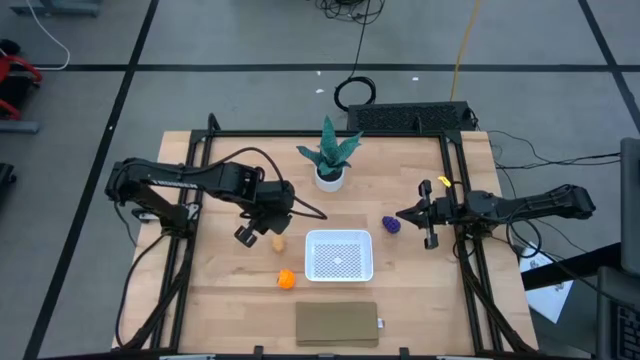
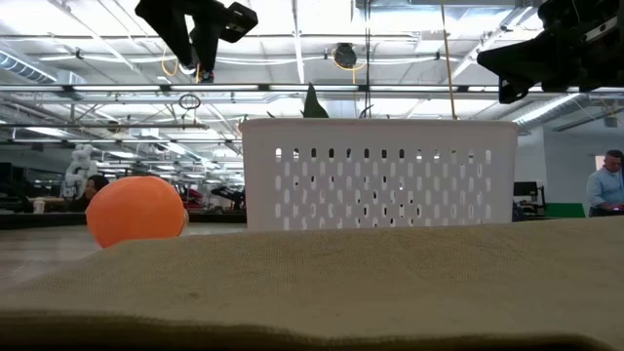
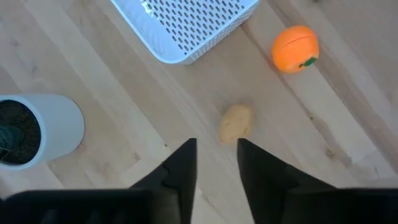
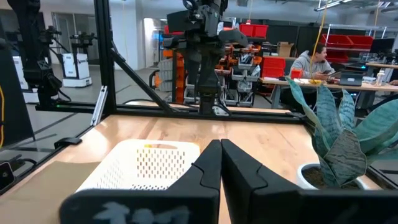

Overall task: Pick and placing Produce into tupperware
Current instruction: Put the brown potato into the white basket

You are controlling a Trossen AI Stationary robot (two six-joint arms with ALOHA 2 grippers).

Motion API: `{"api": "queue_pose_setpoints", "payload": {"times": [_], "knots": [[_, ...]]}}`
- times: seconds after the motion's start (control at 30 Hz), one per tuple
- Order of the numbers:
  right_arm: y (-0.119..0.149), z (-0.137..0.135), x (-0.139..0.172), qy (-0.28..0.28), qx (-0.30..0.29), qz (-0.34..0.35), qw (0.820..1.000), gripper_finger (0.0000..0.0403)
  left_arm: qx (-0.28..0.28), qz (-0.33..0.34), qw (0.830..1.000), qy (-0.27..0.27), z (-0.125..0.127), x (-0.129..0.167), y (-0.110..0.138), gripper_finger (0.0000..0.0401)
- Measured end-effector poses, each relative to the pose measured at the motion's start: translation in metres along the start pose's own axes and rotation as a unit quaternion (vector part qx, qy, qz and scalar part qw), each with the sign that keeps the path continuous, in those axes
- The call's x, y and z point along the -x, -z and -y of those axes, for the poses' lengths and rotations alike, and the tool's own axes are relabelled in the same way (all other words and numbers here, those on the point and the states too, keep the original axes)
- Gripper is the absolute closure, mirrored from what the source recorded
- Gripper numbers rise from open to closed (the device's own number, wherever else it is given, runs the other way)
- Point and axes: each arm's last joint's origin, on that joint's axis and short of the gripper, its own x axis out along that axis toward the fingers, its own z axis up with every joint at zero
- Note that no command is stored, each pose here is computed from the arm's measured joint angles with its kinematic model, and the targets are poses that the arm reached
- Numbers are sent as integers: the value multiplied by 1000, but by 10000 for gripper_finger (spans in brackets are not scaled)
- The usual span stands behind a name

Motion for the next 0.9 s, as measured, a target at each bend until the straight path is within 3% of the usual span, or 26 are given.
{"api": "queue_pose_setpoints", "payload": {"times": [0.43, 0.9], "knots": [[1, 0, 0, 0, 0, -3, 1000, 403, -18, 24, 1000, 9, 2, -4, -8, 125], [3, 0, 0, -1, 1, -17, 1000, 403, -65, -70, 994, 59, 6, -59, -23, 102]]}}
